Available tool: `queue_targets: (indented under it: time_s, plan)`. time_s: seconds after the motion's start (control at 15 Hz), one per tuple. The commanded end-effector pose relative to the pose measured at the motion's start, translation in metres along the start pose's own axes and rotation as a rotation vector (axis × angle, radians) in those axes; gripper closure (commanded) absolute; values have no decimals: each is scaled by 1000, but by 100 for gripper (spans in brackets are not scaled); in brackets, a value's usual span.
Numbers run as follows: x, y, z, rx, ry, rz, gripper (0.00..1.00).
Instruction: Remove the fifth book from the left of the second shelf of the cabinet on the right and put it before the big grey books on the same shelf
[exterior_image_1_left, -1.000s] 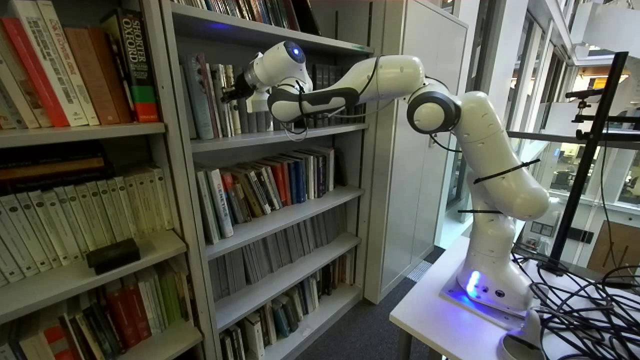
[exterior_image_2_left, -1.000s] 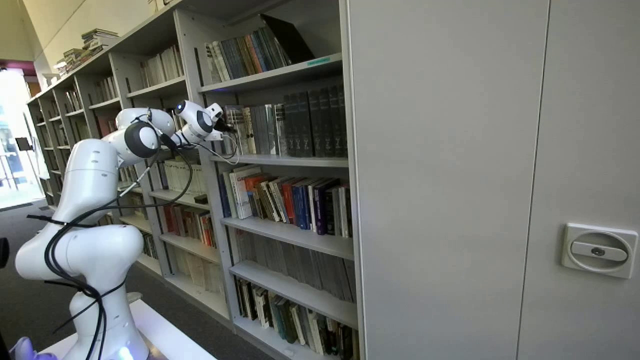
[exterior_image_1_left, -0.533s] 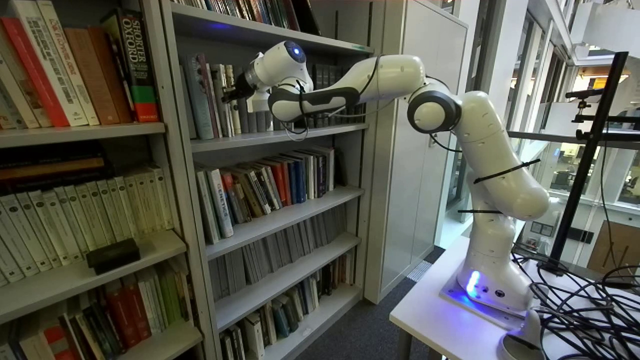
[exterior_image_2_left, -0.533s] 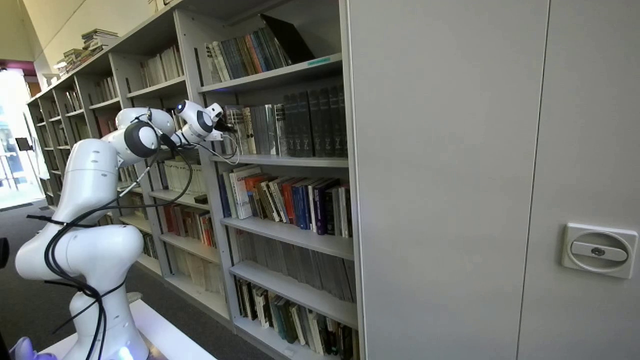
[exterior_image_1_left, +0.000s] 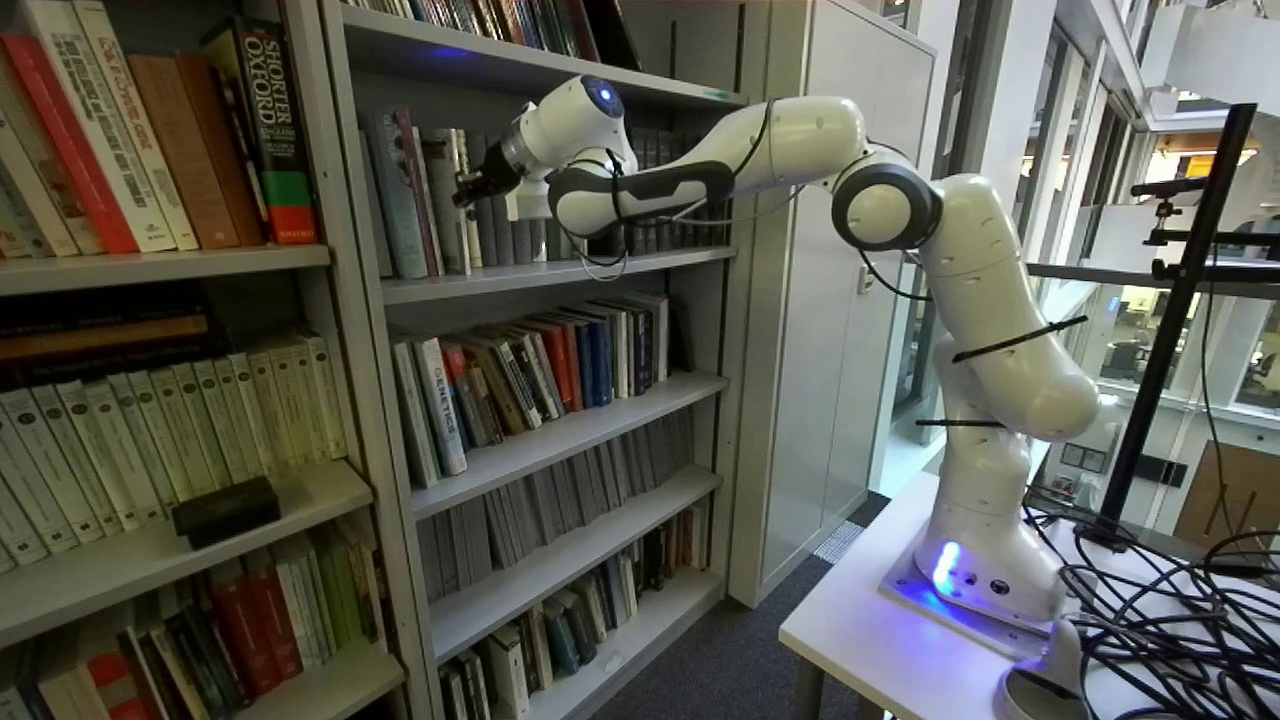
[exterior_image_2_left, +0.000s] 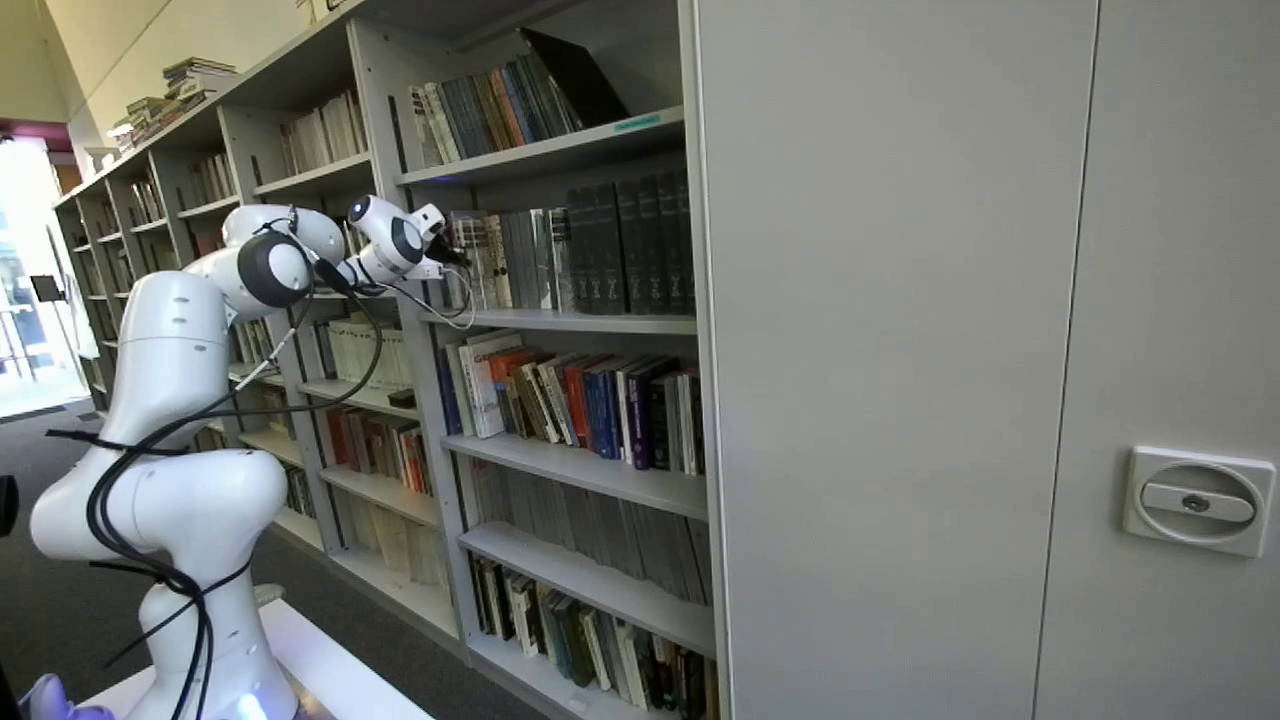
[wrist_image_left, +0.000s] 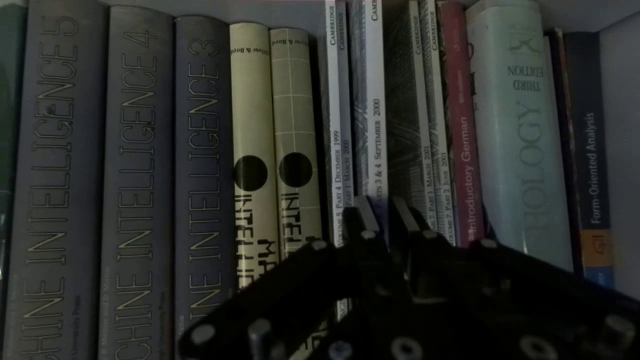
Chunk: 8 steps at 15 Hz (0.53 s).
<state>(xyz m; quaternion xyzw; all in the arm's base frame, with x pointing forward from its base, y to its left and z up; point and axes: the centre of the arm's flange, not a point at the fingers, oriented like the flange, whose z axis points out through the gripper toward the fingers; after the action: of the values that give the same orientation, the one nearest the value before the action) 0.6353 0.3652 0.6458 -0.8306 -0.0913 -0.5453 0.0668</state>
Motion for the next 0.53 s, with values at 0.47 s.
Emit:
queue_targets:
  time_s: [0.47]
  plan:
    - [-5, 21, -67, 47, -73, -20, 97]
